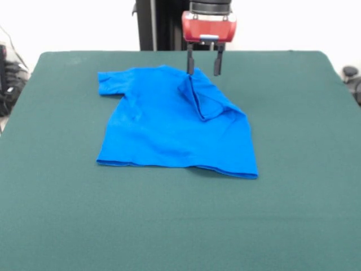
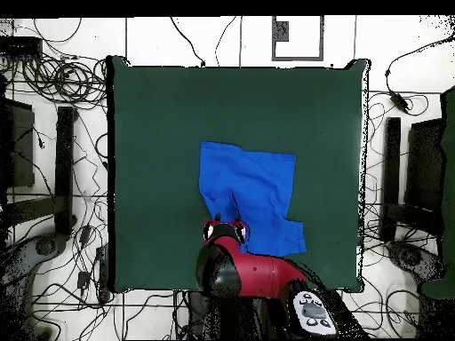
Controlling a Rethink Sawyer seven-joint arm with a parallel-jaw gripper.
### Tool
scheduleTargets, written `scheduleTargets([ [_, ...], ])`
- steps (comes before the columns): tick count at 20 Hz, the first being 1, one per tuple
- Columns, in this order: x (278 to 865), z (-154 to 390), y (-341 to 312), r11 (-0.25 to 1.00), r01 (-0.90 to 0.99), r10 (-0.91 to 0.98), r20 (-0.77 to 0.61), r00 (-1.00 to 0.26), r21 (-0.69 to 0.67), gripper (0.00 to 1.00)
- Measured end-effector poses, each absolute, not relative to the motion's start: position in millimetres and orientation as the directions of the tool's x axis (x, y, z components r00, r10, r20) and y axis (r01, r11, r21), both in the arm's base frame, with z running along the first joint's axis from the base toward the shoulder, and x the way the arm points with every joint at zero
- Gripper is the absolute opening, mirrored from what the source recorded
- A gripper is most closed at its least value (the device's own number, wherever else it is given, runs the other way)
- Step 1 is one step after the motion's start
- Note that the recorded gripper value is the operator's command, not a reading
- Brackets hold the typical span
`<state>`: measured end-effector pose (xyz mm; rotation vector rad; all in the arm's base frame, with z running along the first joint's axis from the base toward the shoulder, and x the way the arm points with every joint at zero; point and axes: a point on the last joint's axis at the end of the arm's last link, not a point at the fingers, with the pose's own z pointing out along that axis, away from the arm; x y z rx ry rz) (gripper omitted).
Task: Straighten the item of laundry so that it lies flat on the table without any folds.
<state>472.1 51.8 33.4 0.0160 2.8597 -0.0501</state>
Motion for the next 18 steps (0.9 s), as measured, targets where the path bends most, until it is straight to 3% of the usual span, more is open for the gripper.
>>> scheduleTargets([
  [18,471.3,33.4,58.0,0.999,0.003,-0.006,-0.278,-0.961,-0.033,1.00],
])
